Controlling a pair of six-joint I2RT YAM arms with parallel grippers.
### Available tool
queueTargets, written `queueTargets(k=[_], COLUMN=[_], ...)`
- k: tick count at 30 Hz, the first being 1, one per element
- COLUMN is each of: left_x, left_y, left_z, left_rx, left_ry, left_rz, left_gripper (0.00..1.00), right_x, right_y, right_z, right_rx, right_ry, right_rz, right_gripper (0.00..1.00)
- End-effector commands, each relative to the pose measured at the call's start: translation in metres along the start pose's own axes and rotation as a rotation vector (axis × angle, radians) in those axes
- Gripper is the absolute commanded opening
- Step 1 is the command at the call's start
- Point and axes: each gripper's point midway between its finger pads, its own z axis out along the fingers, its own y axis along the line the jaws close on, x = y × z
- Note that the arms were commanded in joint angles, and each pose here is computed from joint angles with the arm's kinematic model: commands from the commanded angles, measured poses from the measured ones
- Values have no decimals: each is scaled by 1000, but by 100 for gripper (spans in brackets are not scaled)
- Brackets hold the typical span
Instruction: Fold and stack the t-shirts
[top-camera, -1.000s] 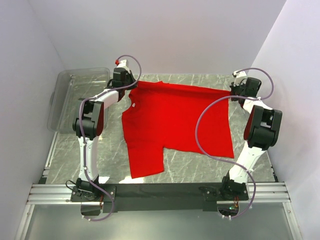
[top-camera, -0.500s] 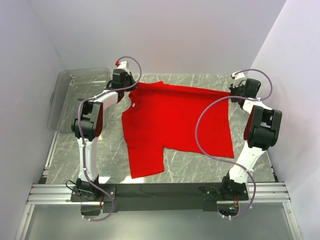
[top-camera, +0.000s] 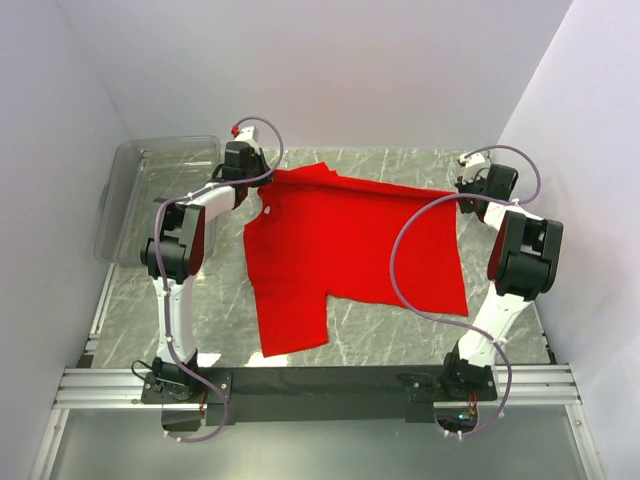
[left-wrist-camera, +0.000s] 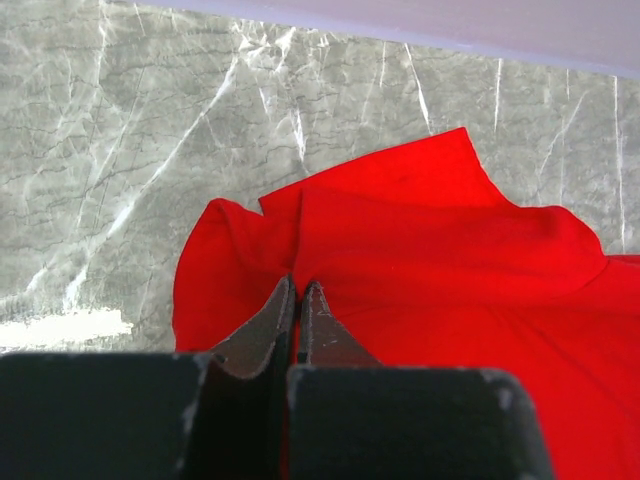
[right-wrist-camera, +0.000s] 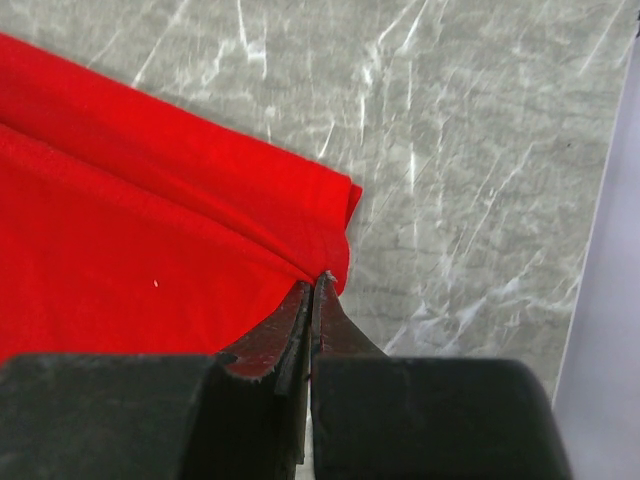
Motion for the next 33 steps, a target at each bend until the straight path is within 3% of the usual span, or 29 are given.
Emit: queueTargets(k=[1, 33], left_x=[-40, -23], left_y=[-11, -11], left_z=[-19, -38], left_rx=[11, -5], left_ry=[-90, -69], left_rz=[31, 48], left_gripper=[1, 1], right_x=[-18, -9], right_y=[-13, -12], right_z=[-15, -15], right_rx=[43, 40], right_ry=[-40, -4], right_rz=[-42, -46], right_gripper=[0, 2])
